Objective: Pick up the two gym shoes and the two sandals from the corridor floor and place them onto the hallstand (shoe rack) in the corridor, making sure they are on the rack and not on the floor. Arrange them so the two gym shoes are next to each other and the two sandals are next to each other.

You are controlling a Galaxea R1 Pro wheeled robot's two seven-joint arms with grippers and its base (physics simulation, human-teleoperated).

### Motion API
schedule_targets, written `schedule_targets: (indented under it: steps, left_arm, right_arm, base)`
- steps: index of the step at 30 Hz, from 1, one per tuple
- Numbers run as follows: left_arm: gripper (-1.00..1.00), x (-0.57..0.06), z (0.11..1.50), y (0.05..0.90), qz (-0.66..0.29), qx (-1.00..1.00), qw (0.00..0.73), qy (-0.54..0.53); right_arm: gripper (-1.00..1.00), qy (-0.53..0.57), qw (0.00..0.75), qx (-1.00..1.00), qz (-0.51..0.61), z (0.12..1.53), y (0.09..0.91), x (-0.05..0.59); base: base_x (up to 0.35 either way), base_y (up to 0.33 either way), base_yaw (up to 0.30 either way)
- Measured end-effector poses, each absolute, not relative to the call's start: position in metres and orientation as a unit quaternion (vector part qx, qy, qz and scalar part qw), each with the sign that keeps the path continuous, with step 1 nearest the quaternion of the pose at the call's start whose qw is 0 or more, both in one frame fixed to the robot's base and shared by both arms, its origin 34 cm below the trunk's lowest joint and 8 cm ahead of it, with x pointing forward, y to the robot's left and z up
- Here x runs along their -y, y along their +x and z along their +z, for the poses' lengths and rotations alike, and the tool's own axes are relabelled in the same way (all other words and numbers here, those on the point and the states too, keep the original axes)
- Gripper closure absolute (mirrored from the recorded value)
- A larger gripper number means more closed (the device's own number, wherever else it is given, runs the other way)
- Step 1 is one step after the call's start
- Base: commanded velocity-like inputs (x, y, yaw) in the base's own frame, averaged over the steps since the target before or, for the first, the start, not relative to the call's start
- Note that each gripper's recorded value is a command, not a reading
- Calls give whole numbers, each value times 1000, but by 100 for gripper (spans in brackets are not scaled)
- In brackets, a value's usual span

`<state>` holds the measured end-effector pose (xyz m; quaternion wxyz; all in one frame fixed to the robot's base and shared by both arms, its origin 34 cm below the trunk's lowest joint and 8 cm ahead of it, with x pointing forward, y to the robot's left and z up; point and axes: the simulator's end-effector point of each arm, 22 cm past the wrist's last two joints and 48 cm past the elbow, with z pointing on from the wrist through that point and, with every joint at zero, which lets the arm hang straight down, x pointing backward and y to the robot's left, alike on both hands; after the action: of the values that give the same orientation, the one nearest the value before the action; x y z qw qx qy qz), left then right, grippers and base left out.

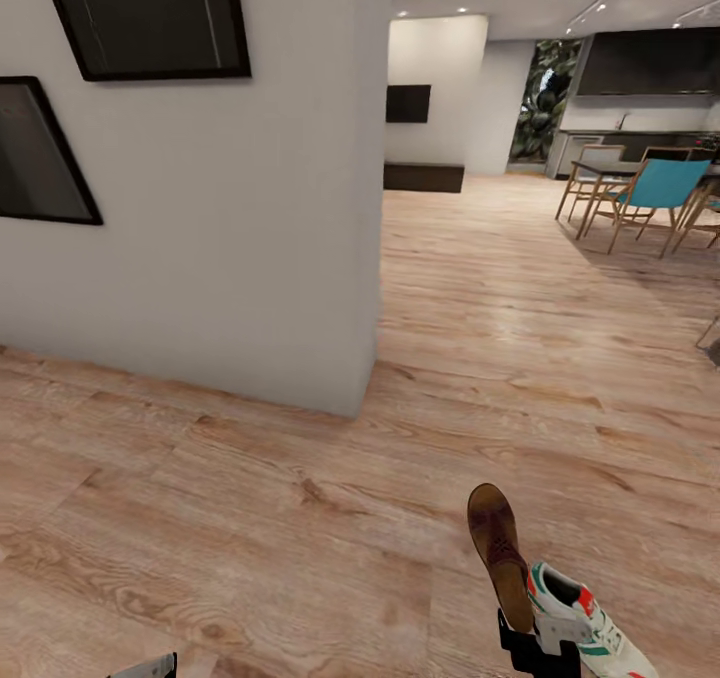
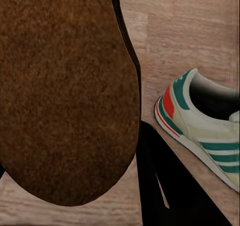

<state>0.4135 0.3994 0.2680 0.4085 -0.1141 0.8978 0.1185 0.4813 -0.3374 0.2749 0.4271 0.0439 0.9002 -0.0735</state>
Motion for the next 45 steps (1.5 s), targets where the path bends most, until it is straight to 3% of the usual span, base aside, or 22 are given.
schedule_targets:
  steps: [17, 45]
  left_arm:
    - [-100, -399, 264, 409, 119, -901, 402, -113]
    - [-100, -400, 260, 405, 120, -903, 397, -113]
  right_arm:
    - [100, 44, 420, -903, -74, 269, 477, 338]
    - [100, 43, 414, -906, -75, 265, 473, 338]
  base:
    - [18, 24, -245]
    - [118, 284, -267]
